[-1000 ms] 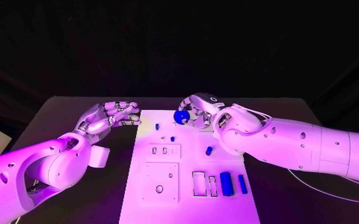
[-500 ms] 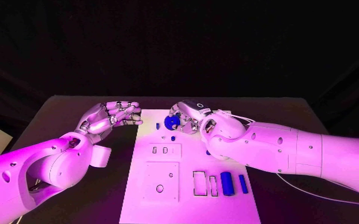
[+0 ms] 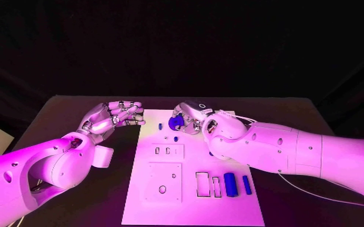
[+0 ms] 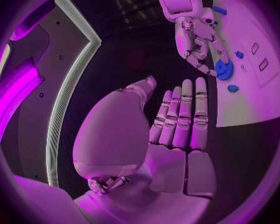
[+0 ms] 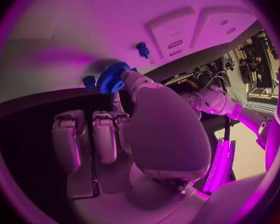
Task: Assemble the parts on the task board
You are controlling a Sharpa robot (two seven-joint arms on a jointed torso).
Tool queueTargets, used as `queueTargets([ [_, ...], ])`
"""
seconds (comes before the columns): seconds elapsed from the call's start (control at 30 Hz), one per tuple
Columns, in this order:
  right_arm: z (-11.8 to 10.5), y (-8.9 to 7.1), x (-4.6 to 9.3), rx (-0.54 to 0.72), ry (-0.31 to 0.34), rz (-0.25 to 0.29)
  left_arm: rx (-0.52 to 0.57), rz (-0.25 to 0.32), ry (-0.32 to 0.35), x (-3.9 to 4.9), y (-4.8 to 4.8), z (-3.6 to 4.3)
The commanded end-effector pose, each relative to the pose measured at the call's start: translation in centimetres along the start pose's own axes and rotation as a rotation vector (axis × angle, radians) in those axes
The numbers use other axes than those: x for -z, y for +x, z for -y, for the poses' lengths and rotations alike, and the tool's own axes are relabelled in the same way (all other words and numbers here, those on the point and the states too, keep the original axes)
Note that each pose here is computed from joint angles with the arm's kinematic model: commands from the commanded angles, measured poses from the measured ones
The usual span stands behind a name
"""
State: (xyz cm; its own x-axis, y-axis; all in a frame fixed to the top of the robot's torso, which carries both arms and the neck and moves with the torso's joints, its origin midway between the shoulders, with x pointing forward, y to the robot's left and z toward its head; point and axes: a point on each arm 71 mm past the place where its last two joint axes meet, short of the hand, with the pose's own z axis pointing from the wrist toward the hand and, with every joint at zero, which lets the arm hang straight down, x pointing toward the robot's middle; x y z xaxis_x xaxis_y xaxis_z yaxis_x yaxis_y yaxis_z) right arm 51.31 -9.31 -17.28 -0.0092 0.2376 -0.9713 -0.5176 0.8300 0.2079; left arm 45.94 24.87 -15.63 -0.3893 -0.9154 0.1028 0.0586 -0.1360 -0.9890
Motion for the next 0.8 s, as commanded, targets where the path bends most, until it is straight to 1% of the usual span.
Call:
queueTargets([
  [0.03, 0.3, 0.14, 0.01, 0.035, 0.019, -0.008, 0.006, -0.02, 0.008, -0.05, 0.25, 0.12],
  [0.43, 0.61, 0.06, 0.03, 0.042, 0.037, 0.0, 0.005, -0.019, 0.007, -0.03, 0.2, 0.13],
  [0.7, 0.49, 0.21, -0.09, 0.02, 0.025, -0.023, 0.005, -0.018, 0.007, -0.02, 0.2, 0.13],
  [0.8, 0.49, 0.36, -0.13, 0.01, 0.022, -0.044, 0.005, -0.018, 0.007, -0.02, 0.19, 0.13],
])
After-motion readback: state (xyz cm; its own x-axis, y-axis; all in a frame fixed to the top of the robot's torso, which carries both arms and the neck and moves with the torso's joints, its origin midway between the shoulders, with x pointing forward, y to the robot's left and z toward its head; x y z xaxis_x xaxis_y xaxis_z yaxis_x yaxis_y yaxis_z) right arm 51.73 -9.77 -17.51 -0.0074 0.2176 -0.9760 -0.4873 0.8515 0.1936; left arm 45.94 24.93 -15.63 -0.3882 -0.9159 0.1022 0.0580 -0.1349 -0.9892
